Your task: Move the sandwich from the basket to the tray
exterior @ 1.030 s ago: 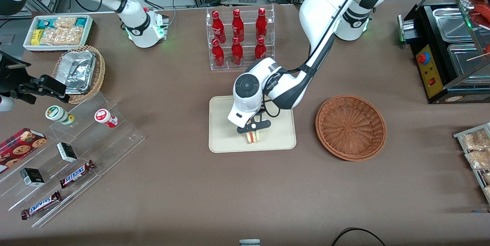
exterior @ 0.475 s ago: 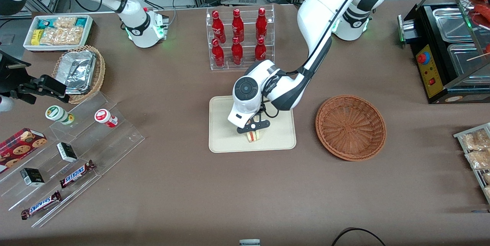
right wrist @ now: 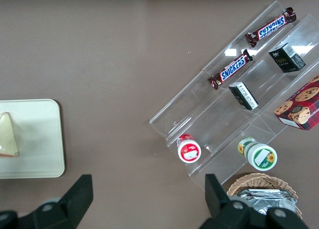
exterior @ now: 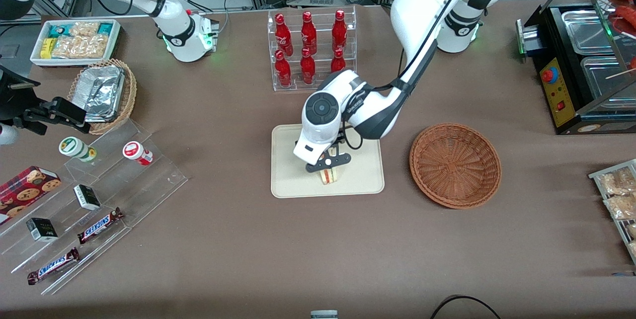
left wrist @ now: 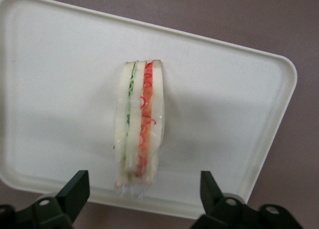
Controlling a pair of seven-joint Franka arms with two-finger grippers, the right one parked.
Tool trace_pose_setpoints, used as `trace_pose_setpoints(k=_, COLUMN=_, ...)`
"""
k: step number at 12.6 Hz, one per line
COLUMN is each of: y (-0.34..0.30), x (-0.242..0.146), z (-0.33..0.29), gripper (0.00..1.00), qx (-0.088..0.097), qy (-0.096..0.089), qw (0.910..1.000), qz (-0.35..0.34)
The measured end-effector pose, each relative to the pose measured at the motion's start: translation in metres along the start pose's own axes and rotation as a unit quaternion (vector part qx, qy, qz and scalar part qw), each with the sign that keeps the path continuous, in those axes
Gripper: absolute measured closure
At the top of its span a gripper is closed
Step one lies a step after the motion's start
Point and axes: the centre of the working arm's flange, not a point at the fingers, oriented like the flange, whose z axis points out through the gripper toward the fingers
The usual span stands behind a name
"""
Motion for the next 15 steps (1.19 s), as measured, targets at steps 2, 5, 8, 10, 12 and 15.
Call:
trace_pose_setpoints(k=2, y=-0.009, x=-0.002, z=-0.032, gripper=0.00, qx=0.009, qy=0.001, qw=1.0000, qz=-0.003)
trace_pose_setpoints(k=5, y=-0.036, x=0.013, z=-0.081, gripper=0.00, qx=0.021, qy=0.006, qw=0.9994, qz=0.027)
trace_pose_setpoints(k=8, y=-0.072, x=0.035, z=-0.100, gripper=0.00, qx=0.063, qy=-0.002, qw=0.9956, qz=0.069)
trace_pose_setpoints(k=10, y=-0.102, x=0.059, z=-0.102, gripper=0.00, qx=0.080, qy=-0.008, qw=0.9939, qz=0.075)
trace_pose_setpoints(k=12, y=-0.145, x=0.087, z=-0.113, gripper=0.00, qx=0.082, qy=-0.019, qw=0.9917, qz=0.097)
trace_pose_setpoints(k=15, y=-0.223, x=0.114, z=-0.141, gripper=0.00, qx=0.079, qy=-0.030, qw=0.9877, qz=0.132)
